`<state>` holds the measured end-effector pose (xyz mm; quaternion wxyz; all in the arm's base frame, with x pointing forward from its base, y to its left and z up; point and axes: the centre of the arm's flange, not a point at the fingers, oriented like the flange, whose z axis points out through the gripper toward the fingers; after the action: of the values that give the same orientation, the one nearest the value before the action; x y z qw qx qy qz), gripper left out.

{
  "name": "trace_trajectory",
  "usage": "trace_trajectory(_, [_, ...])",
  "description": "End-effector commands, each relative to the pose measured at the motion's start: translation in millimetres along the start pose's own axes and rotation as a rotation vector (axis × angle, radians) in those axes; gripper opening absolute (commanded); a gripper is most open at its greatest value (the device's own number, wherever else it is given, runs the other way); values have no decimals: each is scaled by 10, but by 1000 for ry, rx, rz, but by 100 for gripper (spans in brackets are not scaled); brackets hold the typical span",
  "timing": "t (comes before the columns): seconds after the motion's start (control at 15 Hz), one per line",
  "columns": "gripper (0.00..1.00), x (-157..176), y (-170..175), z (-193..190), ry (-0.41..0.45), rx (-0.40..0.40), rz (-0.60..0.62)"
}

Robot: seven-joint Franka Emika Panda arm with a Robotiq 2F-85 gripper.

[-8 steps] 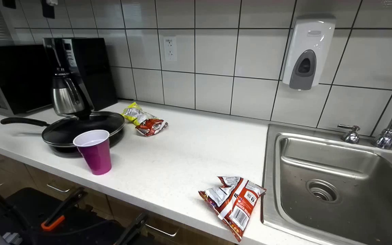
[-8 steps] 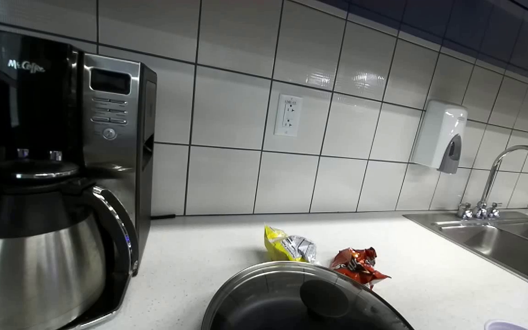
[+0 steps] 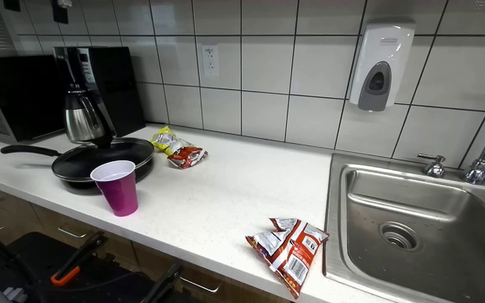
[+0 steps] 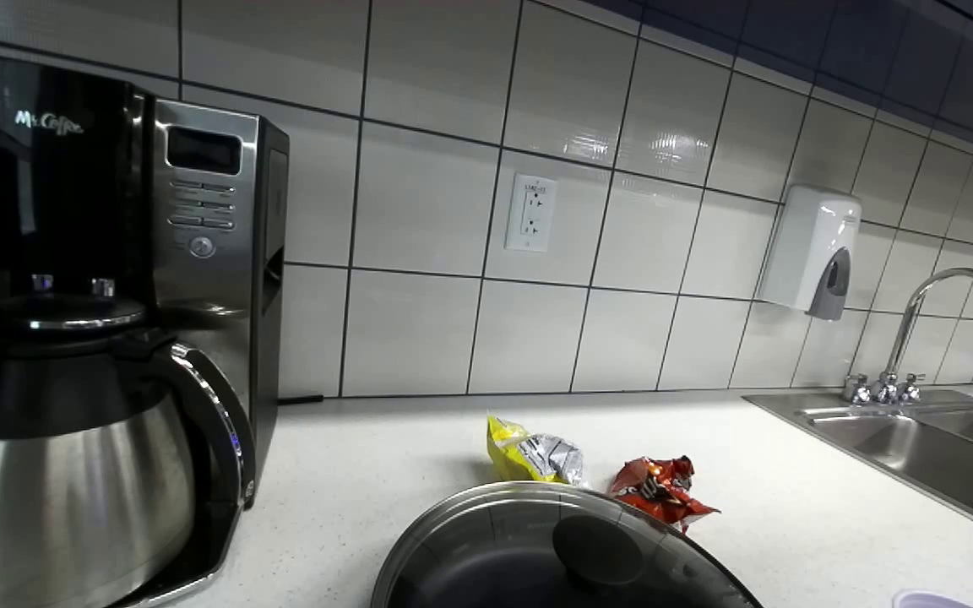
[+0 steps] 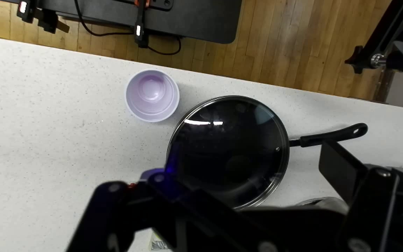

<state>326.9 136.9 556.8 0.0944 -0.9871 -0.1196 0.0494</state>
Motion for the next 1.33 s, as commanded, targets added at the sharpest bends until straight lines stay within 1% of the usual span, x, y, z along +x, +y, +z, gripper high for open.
trace_trajectory(0.0, [100,158,-18,96,-27,-10,-22])
trace_trajectory(0.33, [100,455,-144,390,-71,-30,-76])
trace_trajectory(0.53, [100,615,-261,573,-70,-40,-122])
trace_trajectory(1.0, [100,916,-543,964,-68,-53,-165])
trace_trajectory(1.27, [100,1063,-670,1165,-57,-64,-167])
